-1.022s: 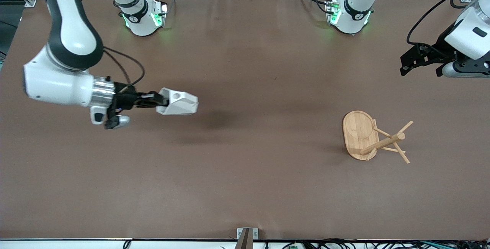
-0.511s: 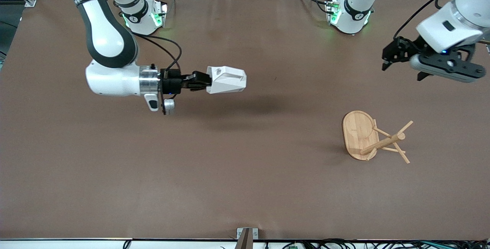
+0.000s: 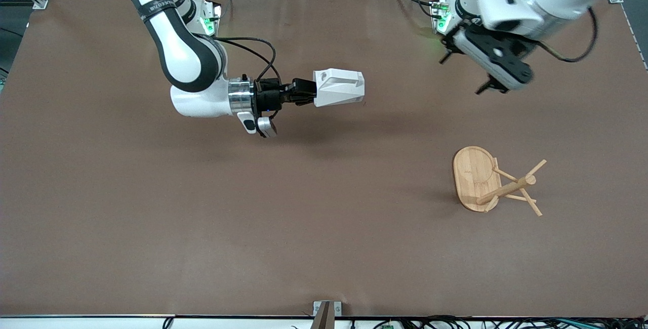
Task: Hang cup on rack
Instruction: 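Lift the cup with the right gripper toward the table middle, then grasp the cup with the left gripper while the right gripper holds it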
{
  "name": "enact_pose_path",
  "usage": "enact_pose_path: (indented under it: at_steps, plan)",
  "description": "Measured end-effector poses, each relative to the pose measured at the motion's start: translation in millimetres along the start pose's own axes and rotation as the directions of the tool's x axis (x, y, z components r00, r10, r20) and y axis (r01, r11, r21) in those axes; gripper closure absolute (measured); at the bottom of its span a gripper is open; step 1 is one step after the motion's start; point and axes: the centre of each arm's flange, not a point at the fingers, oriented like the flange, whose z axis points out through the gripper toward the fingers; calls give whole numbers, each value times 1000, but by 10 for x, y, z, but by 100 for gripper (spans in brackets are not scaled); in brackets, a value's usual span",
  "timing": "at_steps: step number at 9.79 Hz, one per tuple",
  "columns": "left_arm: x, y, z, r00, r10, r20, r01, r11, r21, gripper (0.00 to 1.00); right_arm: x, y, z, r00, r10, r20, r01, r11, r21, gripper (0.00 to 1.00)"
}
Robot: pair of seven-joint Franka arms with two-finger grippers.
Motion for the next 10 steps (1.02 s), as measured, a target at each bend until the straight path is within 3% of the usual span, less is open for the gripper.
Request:
enact_pose_path:
  at_steps: [3,6,10]
  plan:
    - [195,881,12,987,161,-7,-161,987,-1,0,-41,36,88,1000,12,6,-12,1000,9,94]
    - [374,1314,195,961,277,-17,-276,959,65,0,-14,129,85,1000,9,3,-9,1000,3,94]
    - [770,1629,863,886,456,77,-463,878,125,0,-9,169,95,1000,11,4,-11,1000,1,94]
